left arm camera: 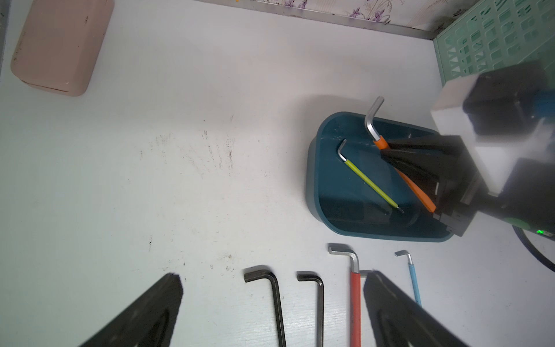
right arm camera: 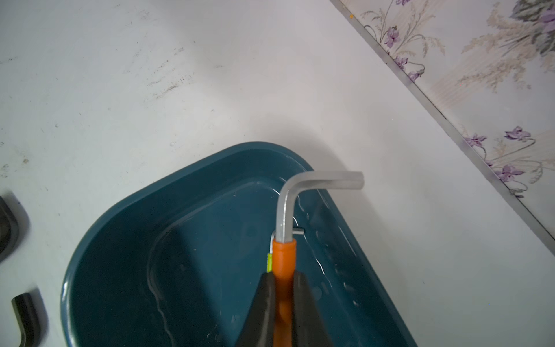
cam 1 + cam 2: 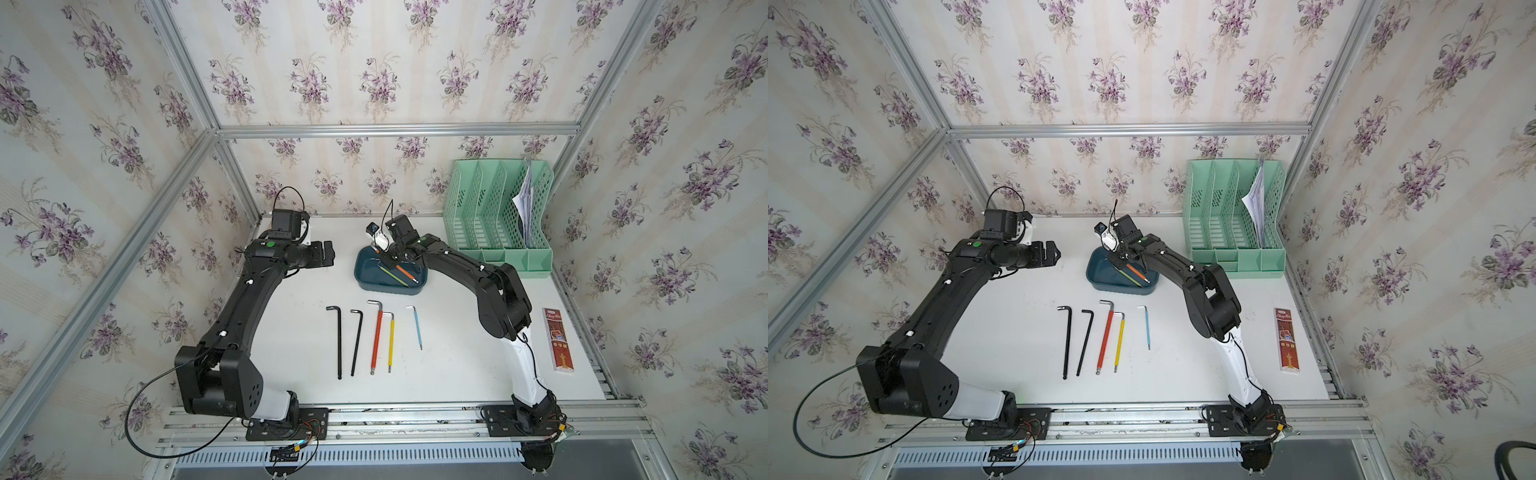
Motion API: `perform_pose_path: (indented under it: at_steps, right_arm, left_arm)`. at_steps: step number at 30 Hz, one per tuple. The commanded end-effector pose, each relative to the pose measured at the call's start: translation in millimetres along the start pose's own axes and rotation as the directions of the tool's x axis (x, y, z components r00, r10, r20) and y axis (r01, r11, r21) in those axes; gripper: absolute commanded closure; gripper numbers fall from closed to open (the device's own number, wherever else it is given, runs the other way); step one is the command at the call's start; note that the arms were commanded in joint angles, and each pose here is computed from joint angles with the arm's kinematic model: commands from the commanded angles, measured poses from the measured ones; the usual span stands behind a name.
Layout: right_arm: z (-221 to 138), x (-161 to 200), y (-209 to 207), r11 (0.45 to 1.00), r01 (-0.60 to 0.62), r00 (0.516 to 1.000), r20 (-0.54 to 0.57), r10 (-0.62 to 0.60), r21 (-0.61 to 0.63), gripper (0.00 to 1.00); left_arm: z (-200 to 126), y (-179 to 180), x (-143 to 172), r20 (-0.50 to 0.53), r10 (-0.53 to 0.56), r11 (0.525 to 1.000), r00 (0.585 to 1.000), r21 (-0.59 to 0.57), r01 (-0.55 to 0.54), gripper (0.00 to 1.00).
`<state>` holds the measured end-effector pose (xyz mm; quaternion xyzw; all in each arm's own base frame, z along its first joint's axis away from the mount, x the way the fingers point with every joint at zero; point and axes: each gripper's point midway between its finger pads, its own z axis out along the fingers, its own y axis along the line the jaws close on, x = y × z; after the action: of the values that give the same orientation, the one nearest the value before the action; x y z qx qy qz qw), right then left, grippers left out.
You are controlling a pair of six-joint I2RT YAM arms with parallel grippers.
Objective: Put the hex key on the desktop into the storage box
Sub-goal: Place the Allen key in the storage box, then pick up the Allen key from the center of the board.
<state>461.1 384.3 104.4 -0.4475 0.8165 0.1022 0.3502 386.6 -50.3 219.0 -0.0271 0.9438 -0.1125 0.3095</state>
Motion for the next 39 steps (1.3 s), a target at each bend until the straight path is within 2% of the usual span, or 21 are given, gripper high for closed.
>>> perform_pose_path:
  at_steps: [1, 6, 9, 11, 16, 20, 24, 28, 32, 36, 39]
  right_arm:
    - [6, 11, 5, 1.000, 0.010, 0.999, -0.037, -0.011, -0.016, 1.00]
    - [13, 25, 7, 1.000, 0.012, 0.996, -0.083, -0.011, 0.009, 0.97]
    - [11, 26, 7, 1.000, -0.003, 0.996, -0.091, 0.005, 0.020, 0.87]
    - [7, 23, 6, 0.999, -0.024, 0.996, -0.089, 0.026, 0.026, 0.84]
    - [-15, 18, 6, 0.996, -0.083, 0.994, -0.065, 0.085, 0.038, 0.65]
    - [-37, 16, 3, 0.990, -0.123, 0.992, -0.032, 0.126, 0.069, 0.57]
    - [-65, 15, -2, 0.972, -0.208, 0.978, 0.012, 0.208, 0.114, 0.55]
    - [-96, 24, -5, 0.928, -0.338, 0.941, 0.073, 0.331, 0.153, 0.52]
    - [-118, 31, 9, 0.887, -0.455, 0.887, 0.120, 0.445, 0.077, 0.50]
    - [-129, 51, 19, 0.805, -0.592, 0.802, 0.129, 0.583, 0.035, 0.51]
    - [-132, 68, 30, 0.776, -0.631, 0.771, 0.118, 0.626, 0.013, 0.51]
  left_arm:
    - [0, -4, -4, 0.008, -0.014, 0.999, 1.000, 0.031, 0.014, 0.01]
    - [2, -4, -4, -0.005, -0.022, 0.999, 1.000, 0.042, 0.022, 0.01]
    - [0, -3, -5, 0.005, -0.028, 0.999, 1.000, 0.042, 0.028, 0.01]
    - [2, -4, -4, 0.005, -0.033, 0.998, 0.999, 0.054, 0.033, 0.01]
    - [2, -28, -3, 0.003, -0.011, 0.979, 1.000, 0.203, 0.010, 0.01]
    - [2, -30, -4, 0.005, -0.007, 0.977, 1.000, 0.214, 0.006, 0.01]
    - [6, -30, -1, 0.010, -0.006, 0.976, 1.000, 0.219, 0.003, 0.01]
    - [8, -36, -2, 0.018, 0.000, 0.968, 1.000, 0.252, -0.004, 0.01]
    - [10, -38, -2, 0.028, -0.006, 0.963, 1.000, 0.269, -0.002, 0.01]
    - [19, -40, 2, 0.019, 0.017, 0.968, 1.000, 0.252, -0.021, 0.01]
    - [21, -42, 4, -0.007, 0.040, 0.973, 0.999, 0.229, -0.038, 0.01]
